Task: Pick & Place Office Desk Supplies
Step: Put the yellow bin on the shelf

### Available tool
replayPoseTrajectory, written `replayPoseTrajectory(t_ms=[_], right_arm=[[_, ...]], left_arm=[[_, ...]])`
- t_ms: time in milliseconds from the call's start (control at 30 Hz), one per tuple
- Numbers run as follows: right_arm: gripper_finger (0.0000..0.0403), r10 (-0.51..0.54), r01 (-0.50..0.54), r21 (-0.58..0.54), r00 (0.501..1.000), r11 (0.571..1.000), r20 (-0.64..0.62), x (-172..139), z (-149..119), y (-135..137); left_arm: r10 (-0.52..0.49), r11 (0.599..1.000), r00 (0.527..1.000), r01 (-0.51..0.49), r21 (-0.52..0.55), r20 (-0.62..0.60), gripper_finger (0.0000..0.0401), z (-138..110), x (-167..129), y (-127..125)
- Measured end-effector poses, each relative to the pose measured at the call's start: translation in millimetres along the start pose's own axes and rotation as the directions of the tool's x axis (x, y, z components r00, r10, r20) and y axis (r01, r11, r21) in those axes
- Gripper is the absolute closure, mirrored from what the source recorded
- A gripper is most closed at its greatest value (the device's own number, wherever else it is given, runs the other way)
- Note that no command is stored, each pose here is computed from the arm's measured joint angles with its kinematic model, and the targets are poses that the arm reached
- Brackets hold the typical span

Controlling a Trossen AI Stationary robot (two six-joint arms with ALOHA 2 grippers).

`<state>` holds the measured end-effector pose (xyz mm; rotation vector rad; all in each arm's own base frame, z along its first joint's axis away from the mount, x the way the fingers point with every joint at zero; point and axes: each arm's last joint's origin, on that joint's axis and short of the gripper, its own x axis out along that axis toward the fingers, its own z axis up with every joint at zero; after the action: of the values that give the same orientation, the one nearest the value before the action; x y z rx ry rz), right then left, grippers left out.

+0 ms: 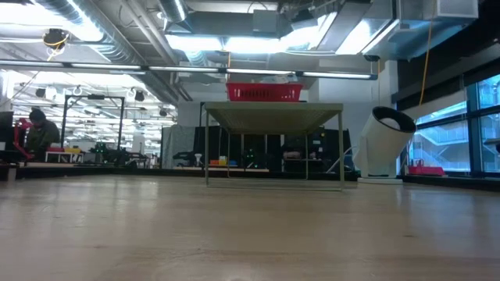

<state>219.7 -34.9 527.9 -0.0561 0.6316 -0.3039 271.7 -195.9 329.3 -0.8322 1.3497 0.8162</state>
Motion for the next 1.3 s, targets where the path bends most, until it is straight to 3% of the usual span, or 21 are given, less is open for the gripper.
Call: replayPoseTrajectory(t_ms=[133,433,633,900,1300], right_arm=[[0.0395,0.019,-0.019,-0.021,1.0,1.0,0.003,-1.4,0.1,5.3],[0.0395,0.05,-0.053,-0.078,0.998,0.996,-0.035,-3.7,-4.0,15.2],[0.0395,0.046,-0.05,-0.091,0.998,0.995,-0.052,-3.6,-5.7,15.1],[0.0395,0.047,-0.052,-0.102,0.998,0.993,-0.052,-3.7,-5.7,15.2],[0.0396,0.05,-0.055,-0.102,0.997,0.993,-0.053,-3.7,-5.8,15.3]], left_arm=[[0.162,0.98,0.984,-0.169,-0.103,-0.078,0.0319,-7.8,35.2,11.5],[0.196,0.947,0.98,-0.196,-0.254,-0.026,0.0319,-25.1,48.2,40.1],[0.101,0.957,0.993,-0.112,-0.267,-0.057,0.0288,-33.9,69.1,49.1],[0.12,0.947,0.987,-0.146,-0.285,-0.107,0.0231,-34.4,89.0,56.8],[0.071,0.949,0.991,-0.103,-0.297,-0.117,0.0225,-36.9,116.0,58.2]])
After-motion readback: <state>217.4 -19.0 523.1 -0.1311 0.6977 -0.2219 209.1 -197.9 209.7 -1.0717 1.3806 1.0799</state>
